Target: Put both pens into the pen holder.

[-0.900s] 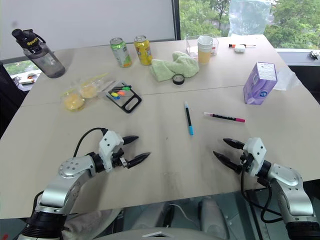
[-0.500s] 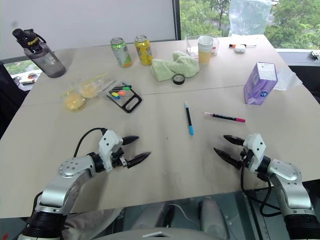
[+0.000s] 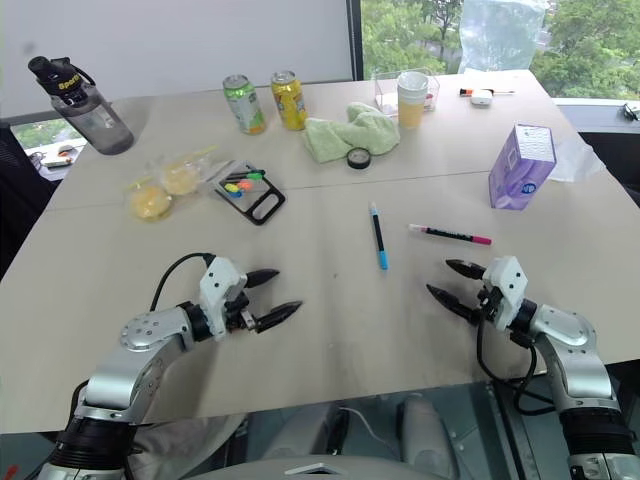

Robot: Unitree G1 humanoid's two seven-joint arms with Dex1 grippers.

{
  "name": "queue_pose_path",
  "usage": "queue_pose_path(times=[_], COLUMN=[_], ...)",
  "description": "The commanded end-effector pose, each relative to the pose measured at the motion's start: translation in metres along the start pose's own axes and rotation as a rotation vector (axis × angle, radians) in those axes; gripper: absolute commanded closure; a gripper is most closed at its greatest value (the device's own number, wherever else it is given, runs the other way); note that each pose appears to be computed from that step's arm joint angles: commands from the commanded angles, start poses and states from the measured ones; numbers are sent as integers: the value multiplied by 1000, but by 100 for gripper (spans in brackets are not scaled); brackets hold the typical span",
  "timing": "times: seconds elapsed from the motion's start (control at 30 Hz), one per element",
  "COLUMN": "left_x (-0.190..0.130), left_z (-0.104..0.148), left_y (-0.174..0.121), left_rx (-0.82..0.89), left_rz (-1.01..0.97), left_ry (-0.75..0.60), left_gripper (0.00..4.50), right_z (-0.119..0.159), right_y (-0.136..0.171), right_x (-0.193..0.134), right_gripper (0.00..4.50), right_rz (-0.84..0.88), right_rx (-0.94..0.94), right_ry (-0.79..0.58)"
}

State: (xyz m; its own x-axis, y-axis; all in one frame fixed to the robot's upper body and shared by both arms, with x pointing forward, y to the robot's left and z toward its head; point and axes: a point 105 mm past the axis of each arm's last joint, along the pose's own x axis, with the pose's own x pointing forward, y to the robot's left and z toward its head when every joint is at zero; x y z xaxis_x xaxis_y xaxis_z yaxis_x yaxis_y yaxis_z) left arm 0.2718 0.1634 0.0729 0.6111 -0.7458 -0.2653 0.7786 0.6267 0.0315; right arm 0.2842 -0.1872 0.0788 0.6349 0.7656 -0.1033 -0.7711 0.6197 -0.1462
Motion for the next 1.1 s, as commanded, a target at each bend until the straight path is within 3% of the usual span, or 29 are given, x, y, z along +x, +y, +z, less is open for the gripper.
queue_pose_path(times=[0.03,0.27,0.4,0.53,0.63,0.73,0.83,1.07,1.1], left_x=[-9,-24,-28,-35,-37,-35,-33,-28,-24], left_z=[28,66,83,88,92,93,93,96,97], left_y=[-3,-3,-5,-6,-2,-2,-1,4,8], left_rx=[-10,27,59,100,132,142,147,160,172], left_rz=[-99,-245,-313,-354,-342,-339,-339,-326,-296], left_ry=[-70,-87,-85,-46,-39,-43,-44,-56,-63], left_gripper=[4,4,4,4,4,4,4,0,0], right_z=[12,37,34,26,24,10,9,9,12], right_y=[-9,-48,-78,-84,-91,-97,-94,-82,-81], right_x=[2,18,36,44,44,37,33,27,27], right_gripper=[114,114,114,114,114,114,114,427,439], right_rz=[-2,-31,-91,-43,-43,-44,-16,32,31], right_rx=[-64,-200,-251,-256,-210,-86,-32,28,41], right_ry=[-19,14,152,238,295,446,485,496,477])
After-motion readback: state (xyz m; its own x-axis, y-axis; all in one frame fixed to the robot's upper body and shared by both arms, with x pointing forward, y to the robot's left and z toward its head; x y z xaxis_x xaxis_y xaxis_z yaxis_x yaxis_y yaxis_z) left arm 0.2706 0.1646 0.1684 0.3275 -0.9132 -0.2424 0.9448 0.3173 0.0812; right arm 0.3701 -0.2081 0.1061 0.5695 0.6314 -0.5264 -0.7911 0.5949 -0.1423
